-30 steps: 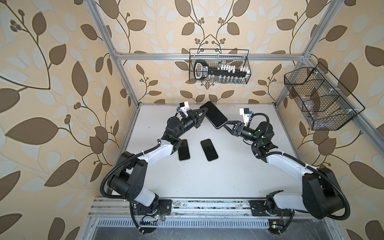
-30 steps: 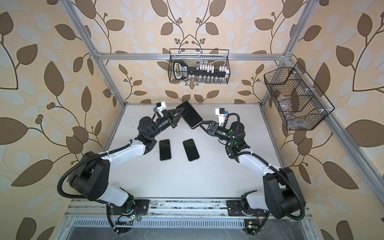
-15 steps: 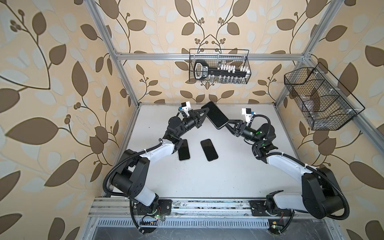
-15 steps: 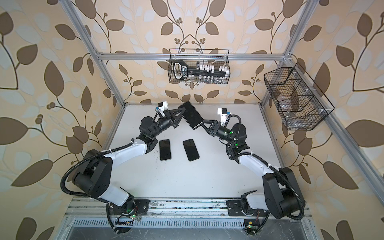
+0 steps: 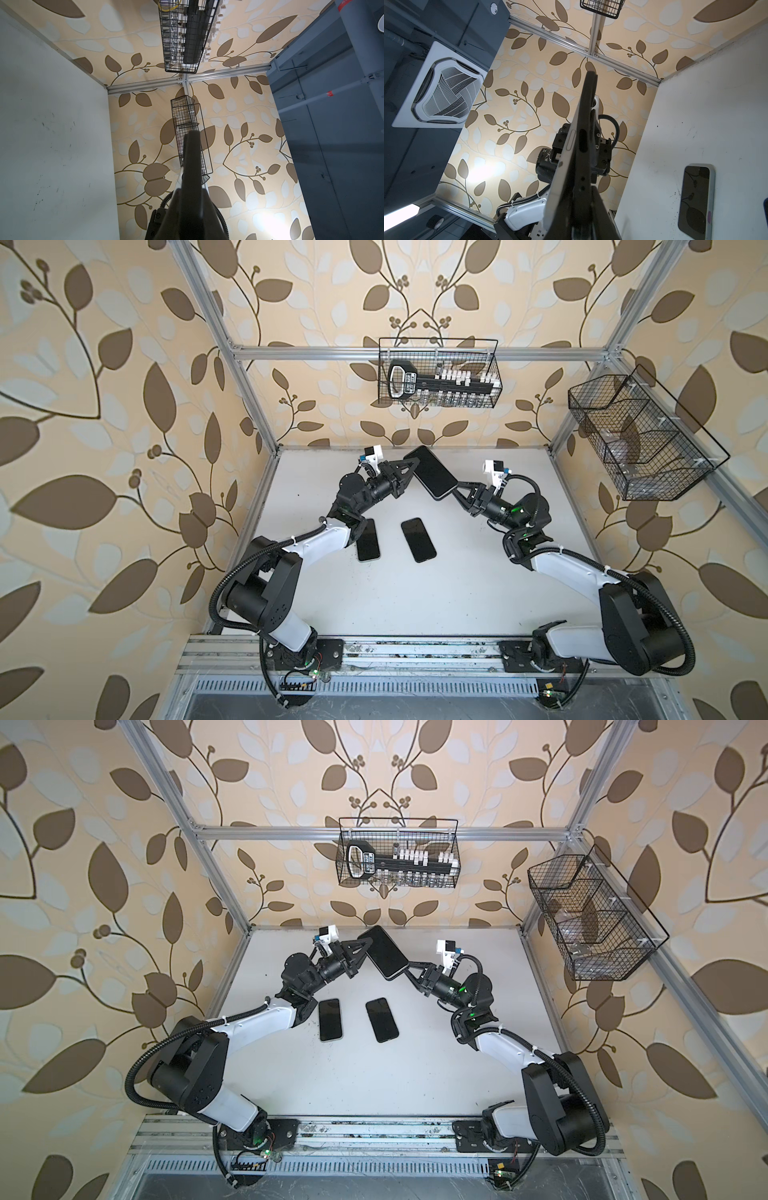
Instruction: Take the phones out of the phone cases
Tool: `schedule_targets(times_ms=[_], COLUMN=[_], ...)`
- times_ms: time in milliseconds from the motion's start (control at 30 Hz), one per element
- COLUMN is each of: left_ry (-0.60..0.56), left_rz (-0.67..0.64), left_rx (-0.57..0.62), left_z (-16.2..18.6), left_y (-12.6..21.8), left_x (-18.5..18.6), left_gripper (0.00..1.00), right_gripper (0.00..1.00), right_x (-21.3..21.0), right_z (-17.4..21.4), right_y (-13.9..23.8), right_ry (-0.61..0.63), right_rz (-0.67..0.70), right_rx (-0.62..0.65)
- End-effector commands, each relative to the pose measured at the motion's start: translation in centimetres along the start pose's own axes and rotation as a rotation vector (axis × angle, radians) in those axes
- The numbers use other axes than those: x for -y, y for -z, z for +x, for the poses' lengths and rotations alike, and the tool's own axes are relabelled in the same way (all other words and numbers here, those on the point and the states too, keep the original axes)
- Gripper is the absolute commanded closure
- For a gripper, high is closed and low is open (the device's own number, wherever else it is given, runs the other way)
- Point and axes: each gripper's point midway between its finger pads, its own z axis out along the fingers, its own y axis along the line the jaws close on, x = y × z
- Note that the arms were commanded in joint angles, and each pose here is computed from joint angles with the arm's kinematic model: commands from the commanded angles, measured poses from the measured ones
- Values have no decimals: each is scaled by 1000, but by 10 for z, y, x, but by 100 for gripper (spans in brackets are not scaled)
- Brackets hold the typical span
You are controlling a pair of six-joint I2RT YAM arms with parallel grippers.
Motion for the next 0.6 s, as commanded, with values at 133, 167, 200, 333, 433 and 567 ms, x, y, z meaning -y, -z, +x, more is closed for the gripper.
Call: schedule_targets(times_ms=[133,167,200,333,433,567], left_ry=[-66,-67,-70,-79,-84,-99], left_rz=[43,40,38,27,9,-26], left_rx=[-9,-9,-9,-6,-5,5], left_z=[5,5,5,5,6,5], left_y=[-1,-1,-1,1,3,5], left_x=[18,18,18,19,18,14], left_gripper=[70,69,68,60,55,43], right_gripper=[91,91,92,92,93,94], right_x=[-17,-17,-17,-15,-13,-9], right_z=[-8,-9,-9,-10,-11,-13], right_y=[4,5,5,6,7,9], right_ry=[-8,-14,-19,-41,-49,-55], right_rz=[-89,-92,-99,-112,-111,-103], right_rx=[65,72,74,83,94,112])
